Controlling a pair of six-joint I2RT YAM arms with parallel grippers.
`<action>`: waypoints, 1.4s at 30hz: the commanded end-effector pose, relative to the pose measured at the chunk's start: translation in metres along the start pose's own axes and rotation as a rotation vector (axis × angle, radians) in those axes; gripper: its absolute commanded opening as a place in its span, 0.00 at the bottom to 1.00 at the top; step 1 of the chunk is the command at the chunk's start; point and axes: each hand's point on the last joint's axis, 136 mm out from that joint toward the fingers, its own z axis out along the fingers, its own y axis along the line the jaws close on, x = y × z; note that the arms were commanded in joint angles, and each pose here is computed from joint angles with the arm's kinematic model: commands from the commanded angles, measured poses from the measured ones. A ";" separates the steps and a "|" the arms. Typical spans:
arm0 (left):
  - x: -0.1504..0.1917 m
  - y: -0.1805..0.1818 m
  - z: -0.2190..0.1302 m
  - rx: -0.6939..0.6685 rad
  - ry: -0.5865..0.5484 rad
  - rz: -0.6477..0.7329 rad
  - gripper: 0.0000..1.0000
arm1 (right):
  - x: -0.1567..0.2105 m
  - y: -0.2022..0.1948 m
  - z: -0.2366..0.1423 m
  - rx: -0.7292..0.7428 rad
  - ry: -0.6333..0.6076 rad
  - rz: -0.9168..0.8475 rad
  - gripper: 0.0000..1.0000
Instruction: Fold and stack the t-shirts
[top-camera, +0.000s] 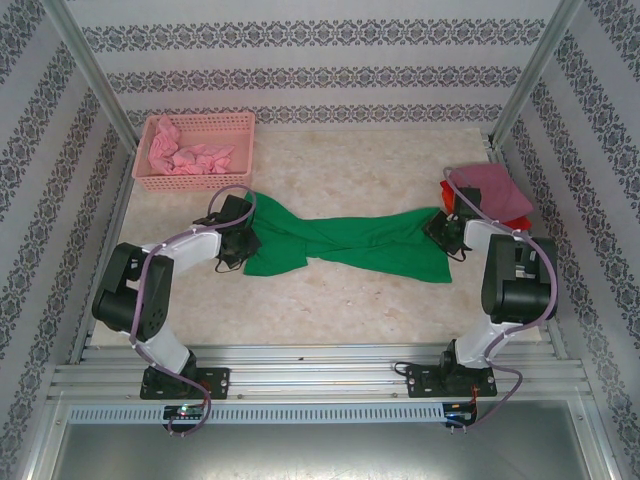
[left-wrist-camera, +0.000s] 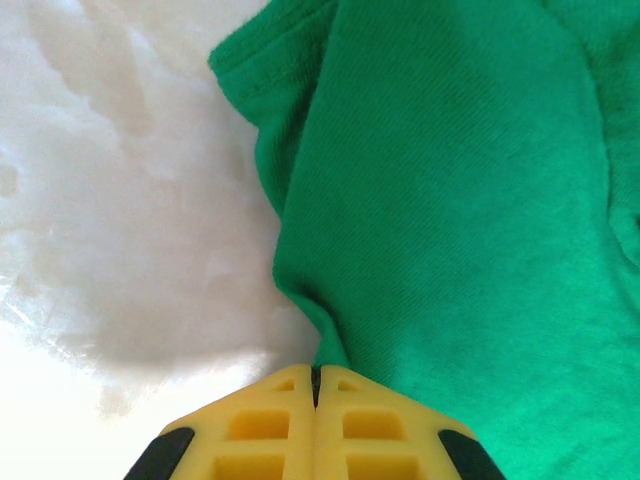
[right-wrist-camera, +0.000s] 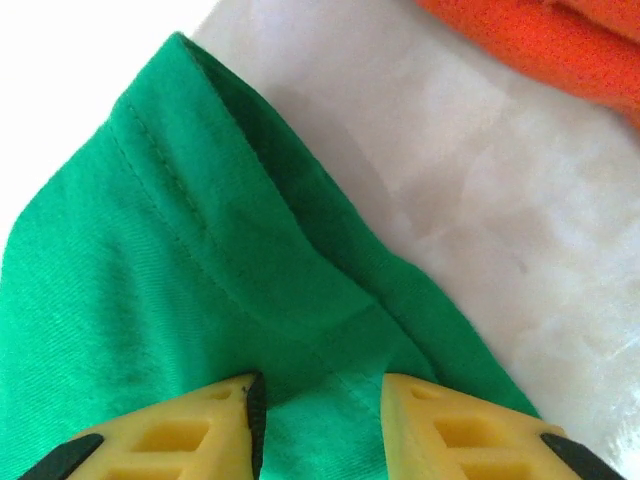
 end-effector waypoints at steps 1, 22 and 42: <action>-0.003 -0.007 -0.012 0.028 -0.030 -0.004 0.00 | -0.004 -0.001 -0.014 -0.006 -0.044 0.012 0.38; -0.005 -0.007 -0.016 0.036 -0.045 -0.006 0.00 | -0.001 -0.009 -0.003 -0.001 -0.025 0.045 0.11; -0.023 -0.011 -0.054 0.054 -0.147 0.002 0.00 | -0.018 0.002 -0.087 -0.007 -0.230 -0.019 0.00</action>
